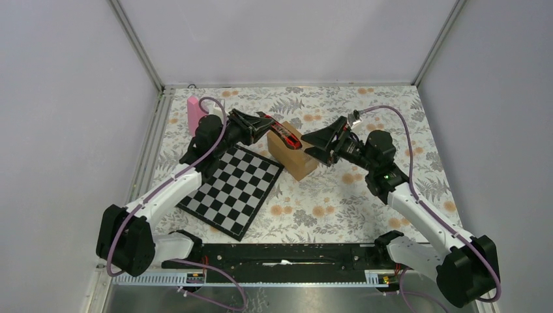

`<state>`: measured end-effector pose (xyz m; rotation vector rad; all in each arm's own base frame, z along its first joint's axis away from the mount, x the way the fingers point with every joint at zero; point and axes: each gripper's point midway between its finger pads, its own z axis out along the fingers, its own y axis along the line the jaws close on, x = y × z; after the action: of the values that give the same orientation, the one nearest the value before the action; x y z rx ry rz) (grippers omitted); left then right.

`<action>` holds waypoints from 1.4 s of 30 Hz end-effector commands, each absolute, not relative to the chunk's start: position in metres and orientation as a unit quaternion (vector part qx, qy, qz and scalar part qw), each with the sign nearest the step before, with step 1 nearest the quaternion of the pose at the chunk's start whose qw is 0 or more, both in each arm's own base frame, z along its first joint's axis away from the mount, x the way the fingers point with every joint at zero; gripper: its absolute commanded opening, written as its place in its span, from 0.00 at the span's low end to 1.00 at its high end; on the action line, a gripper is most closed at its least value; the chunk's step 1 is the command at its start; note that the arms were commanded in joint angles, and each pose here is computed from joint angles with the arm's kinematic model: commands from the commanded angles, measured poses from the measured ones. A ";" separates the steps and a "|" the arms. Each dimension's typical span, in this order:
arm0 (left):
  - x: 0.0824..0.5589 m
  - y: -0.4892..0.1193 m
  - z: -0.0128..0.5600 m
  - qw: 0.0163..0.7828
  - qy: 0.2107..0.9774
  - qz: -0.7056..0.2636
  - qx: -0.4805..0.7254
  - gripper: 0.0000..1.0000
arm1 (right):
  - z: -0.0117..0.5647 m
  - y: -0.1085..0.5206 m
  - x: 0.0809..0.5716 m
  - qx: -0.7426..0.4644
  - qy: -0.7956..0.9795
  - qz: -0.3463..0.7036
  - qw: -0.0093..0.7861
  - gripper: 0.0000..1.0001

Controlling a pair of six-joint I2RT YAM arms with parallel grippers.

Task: Unpack the express box
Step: Cut the express box at the center of the board.

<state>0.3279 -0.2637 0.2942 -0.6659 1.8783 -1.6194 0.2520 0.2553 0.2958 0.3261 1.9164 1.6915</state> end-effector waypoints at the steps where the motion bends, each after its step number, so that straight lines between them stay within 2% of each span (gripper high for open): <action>1: 0.339 -0.243 0.320 0.341 0.644 -0.611 -0.310 0.00 | 0.327 0.258 0.256 0.124 0.663 0.671 0.308 1.00; 9: 0.336 -0.245 0.319 0.372 0.618 -0.592 -0.359 0.00 | 0.317 0.262 0.267 0.169 0.678 0.624 0.350 1.00; 15: 0.327 -0.256 0.317 0.372 0.615 -0.592 -0.364 0.00 | 0.313 0.262 0.276 0.177 0.675 0.616 0.365 0.93; 20: 0.320 -0.264 0.312 0.377 0.613 -0.590 -0.366 0.00 | 0.309 0.271 0.279 0.172 0.680 0.620 0.352 0.81; 37: 0.309 -0.273 0.310 0.385 0.604 -0.607 -0.344 0.00 | 0.290 0.286 0.278 0.164 0.686 0.633 0.319 0.57; 39: 0.308 -0.272 0.309 0.384 0.603 -0.608 -0.344 0.00 | 0.290 0.288 0.278 0.160 0.687 0.635 0.315 0.49; 42: 0.307 -0.273 0.309 0.384 0.601 -0.612 -0.340 0.00 | 0.290 0.289 0.277 0.158 0.688 0.636 0.312 0.42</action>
<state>0.3105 -0.2773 0.2779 -0.8902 1.6504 -1.4731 0.2815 0.2830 0.2639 0.4960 1.8953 1.6070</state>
